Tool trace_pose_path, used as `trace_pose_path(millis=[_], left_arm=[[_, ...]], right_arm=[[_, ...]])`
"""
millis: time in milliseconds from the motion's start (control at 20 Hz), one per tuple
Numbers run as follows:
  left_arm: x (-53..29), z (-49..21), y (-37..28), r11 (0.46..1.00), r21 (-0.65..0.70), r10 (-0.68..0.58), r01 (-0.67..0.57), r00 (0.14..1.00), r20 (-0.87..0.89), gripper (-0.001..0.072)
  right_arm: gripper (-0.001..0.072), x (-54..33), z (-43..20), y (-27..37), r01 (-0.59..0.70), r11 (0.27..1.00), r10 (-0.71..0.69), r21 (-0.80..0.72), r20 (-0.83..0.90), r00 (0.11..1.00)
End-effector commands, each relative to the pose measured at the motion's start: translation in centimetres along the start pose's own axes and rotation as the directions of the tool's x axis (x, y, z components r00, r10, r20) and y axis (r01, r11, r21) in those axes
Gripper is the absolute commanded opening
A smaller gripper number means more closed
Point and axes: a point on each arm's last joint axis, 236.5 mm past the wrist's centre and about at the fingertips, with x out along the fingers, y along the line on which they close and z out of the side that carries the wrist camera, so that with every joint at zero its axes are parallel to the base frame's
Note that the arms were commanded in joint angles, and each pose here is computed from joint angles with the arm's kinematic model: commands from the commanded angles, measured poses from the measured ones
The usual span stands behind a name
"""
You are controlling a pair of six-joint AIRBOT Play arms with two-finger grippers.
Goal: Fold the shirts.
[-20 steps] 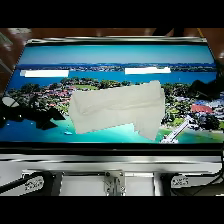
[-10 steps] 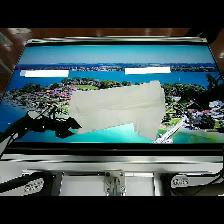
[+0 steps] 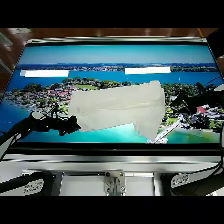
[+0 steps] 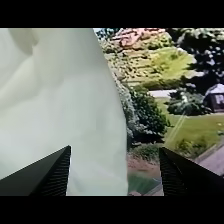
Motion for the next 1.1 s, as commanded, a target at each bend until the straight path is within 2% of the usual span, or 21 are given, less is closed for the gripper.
trace_pose_path(millis=[0, 250, 300, 350, 400, 500, 550, 650, 700, 800, 850, 950, 1000, 1050], left_arm=[[-0.8, 0.4, -0.7, 0.998, 0.06, -0.014, 0.012, 0.999, 0.029, 0.0037], [-1.6, 0.5, -1.5, 0.996, 0.085, -0.029, 0.024, 0.998, 0.054, 0.0037], [-1.7, 0.6, -1.7, 0.996, 0.089, -0.031, 0.026, 0.998, 0.053, 0.0036], [-1.9, 0.8, -2.0, 0.995, 0.1, -0.033, 0.027, 0.998, 0.057, 0.0036], [-2.4, 1.3, -2.4, 0.991, 0.131, -0.029, 0.02, 0.997, 0.067, 0.0035], [-4.7, 3.1, -3.0, 0.978, 0.197, 0.043, -0.065, 0.992, 0.116, 0.0034], [-7.2, 4.6, -3.4, 0.96, 0.24, 0.105, -0.145, 0.979, 0.172, 0.0034], [-15.1, 8.0, -6.2, 0.887, 0.341, 0.179, -0.312, 0.912, 0.369, 0.0034], [-20.3, 9.2, -9.1, 0.847, 0.384, 0.151, -0.367, 0.86, 0.488, 0.0035], [-32.8, 8.5, -17.4, 0.792, 0.456, -0.047, -0.407, 0.704, 0.709, 0.0036], [-39.5, 6.2, -21.5, 0.769, 0.491, -0.182, -0.408, 0.597, 0.781, 0.0036], [-50.1, -0.3, -26.3, 0.737, 0.539, -0.391, -0.408, 0.393, 0.832, 0.0036], [-53.4, -3.6, -27.4, 0.721, 0.563, -0.463, -0.405, 0.323, 0.825, 0.0036], [-55.9, -6.8, -28.0, 0.705, 0.585, -0.521, -0.401, 0.267, 0.81, 0.0036]], right_arm=[[0.0663, 4.1, -0.8, 1.3, -0.074, 0.997, 0.073, -0.01, -0.081, 0.994], [0.0647, 8.3, -0.8, 2.1, -0.047, 0.998, 0.043, -0.039, -0.103, 0.994], [0.052, 8.7, -1.1, 2.6, -0.045, 0.998, 0.039, -0.053, -0.111, 0.993], [0.0212, 8.8, -1.2, 3.2, -0.052, 0.996, 0.044, -0.069, -0.112, 0.993], [0.0081, 8.3, -1.1, 4.2, -0.074, 0.994, 0.065, -0.085, -0.108, 0.992], [0.0067, 5.3, -0.8, 8.2, -0.168, 0.951, 0.153, -0.261, -0.074, 0.985], [0.0066, 2.5, -0.5, 10.7, -0.183, 0.9, 0.185, -0.395, -0.032, 0.982], [0.0066, -5.0, 0.2, 15.9, -0.116, 0.794, 0.225, -0.597, 0.111, 0.968], [0.0066, -9.6, 0.1, 18.9, -0.059, 0.746, 0.255, -0.663, 0.203, 0.945], [0.0066, -20.6, -2.2, 25.7, 0.105, 0.639, 0.355, -0.762, 0.414, 0.838], [0.0066, -26.7, -4.5, 29.0, 0.22, 0.588, 0.421, -0.778, 0.527, 0.739], [0.0066, -37.9, -10.9, 33.7, 0.434, 0.537, 0.549, -0.723, 0.691, 0.471], [0.0066, -42.9, -14.7, 35.0, 0.515, 0.544, 0.6, -0.662, 0.736, 0.312], [0.0067, -46.2, -18.3, 35.6, 0.554, 0.557, 0.63, -0.619, 0.749, 0.203]])
